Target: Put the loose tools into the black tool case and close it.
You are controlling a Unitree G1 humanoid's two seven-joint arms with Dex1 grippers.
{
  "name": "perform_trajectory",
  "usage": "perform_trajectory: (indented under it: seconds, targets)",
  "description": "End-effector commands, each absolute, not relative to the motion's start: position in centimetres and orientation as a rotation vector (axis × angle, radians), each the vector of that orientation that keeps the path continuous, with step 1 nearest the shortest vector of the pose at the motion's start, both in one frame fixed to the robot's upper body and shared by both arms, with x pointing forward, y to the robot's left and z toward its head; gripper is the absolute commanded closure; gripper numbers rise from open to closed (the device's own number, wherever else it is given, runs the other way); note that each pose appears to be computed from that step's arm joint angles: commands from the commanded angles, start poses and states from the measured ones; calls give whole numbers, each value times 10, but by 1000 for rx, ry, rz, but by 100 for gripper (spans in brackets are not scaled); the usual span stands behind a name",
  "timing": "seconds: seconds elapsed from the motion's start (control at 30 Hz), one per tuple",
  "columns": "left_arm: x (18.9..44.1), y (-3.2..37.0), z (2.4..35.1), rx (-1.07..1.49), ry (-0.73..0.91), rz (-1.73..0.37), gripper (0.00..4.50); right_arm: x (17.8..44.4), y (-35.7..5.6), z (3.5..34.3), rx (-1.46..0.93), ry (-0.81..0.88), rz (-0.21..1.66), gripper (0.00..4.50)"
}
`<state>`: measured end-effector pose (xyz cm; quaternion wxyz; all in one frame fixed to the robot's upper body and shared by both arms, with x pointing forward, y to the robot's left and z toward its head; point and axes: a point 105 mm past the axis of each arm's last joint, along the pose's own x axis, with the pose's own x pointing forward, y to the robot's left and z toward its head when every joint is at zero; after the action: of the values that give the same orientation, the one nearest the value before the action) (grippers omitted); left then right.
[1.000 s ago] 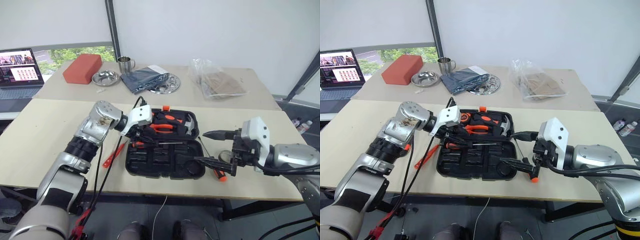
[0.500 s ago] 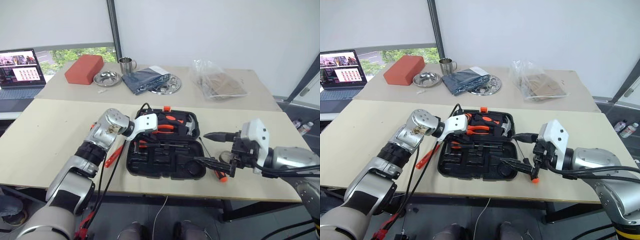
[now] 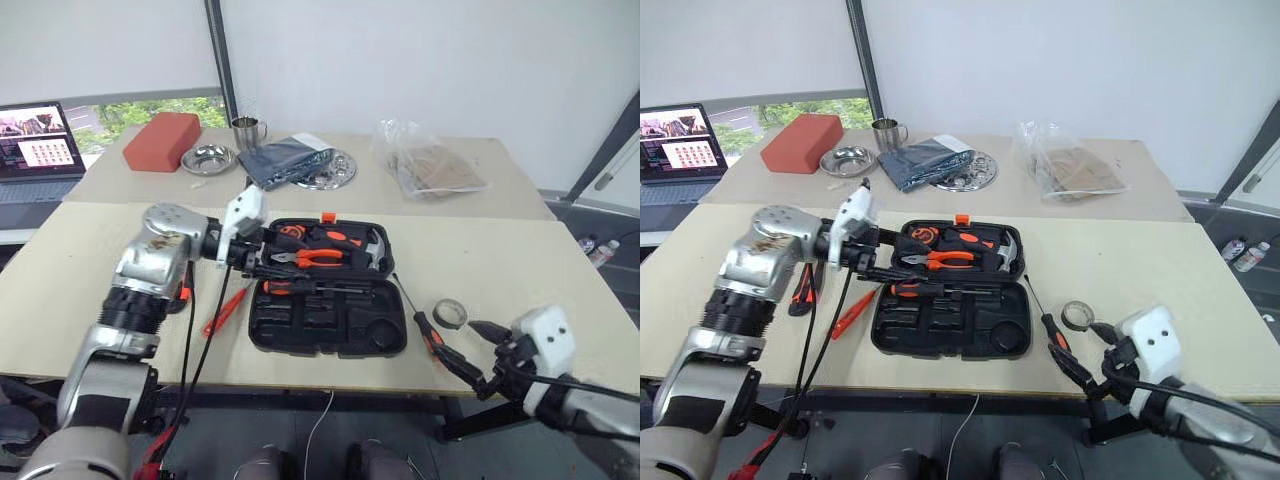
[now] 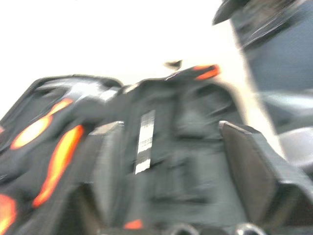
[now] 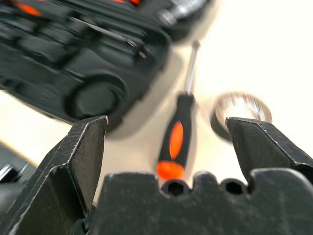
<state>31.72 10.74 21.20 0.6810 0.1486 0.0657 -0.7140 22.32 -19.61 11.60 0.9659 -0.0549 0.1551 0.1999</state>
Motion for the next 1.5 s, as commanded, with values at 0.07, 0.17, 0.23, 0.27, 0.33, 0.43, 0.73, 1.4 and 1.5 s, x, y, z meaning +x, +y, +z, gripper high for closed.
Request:
perform_trajectory:
  seconds: [0.07,0.17,0.23,0.27,0.33,0.43,0.73,1.4,1.5]
  targets:
    - [296,106,224,373,141,-1704,2,235,-184,92,-83,354,363,0]
    - [296,105,221,409,160,-1707,0,246,-184,77,-60,371,314,25]
    - [299,105,220,431,150,-1693,0,252,-185,72,-65,367,285,55]
    - [300,104,219,434,149,-1686,0,253,-185,72,-70,358,270,103]
    - [300,105,219,435,152,-1680,0,254,-187,74,-75,333,247,172]
    - [300,111,215,450,174,-1664,0,250,-187,87,-63,270,198,278]
    - [308,133,212,460,200,-1574,0,241,-170,166,2,25,378,353]
    - [288,157,205,481,278,-1509,0,328,-119,141,-804,136,1228,353]
    - [288,156,204,478,275,-1490,0,334,-120,135,-823,146,1221,353]
